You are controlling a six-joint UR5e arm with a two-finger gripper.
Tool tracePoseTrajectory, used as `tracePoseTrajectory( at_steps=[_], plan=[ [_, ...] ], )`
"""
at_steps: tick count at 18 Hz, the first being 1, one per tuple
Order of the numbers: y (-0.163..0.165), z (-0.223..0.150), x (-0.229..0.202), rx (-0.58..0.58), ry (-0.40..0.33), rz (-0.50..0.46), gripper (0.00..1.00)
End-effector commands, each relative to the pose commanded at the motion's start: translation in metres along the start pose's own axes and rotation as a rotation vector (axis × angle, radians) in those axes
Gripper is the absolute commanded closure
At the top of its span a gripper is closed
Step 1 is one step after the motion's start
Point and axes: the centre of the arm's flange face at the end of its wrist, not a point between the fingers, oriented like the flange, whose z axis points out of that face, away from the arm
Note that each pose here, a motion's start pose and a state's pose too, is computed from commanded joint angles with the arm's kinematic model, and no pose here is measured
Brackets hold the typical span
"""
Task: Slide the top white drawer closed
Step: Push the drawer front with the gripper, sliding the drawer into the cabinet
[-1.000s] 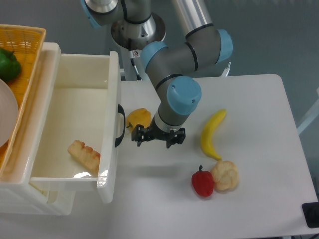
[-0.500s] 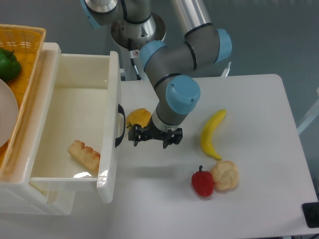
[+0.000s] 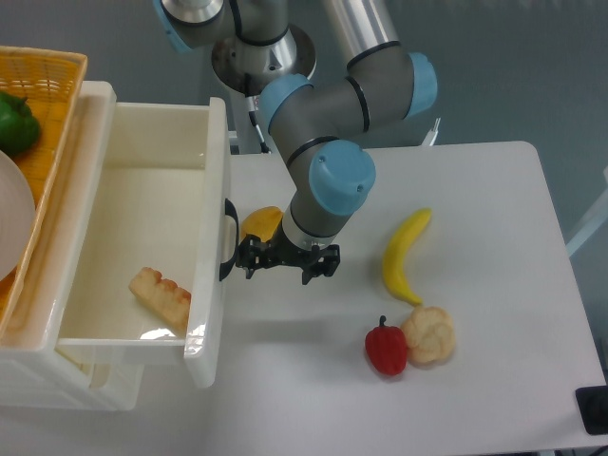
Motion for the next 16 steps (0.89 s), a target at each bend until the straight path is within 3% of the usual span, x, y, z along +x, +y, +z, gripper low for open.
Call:
tracePoseTrajectory(
  at_steps=[16],
  plan=[
    [0.000,-0.001,0.028,-0.013,-0.009,0.038,0.00]
  ],
)
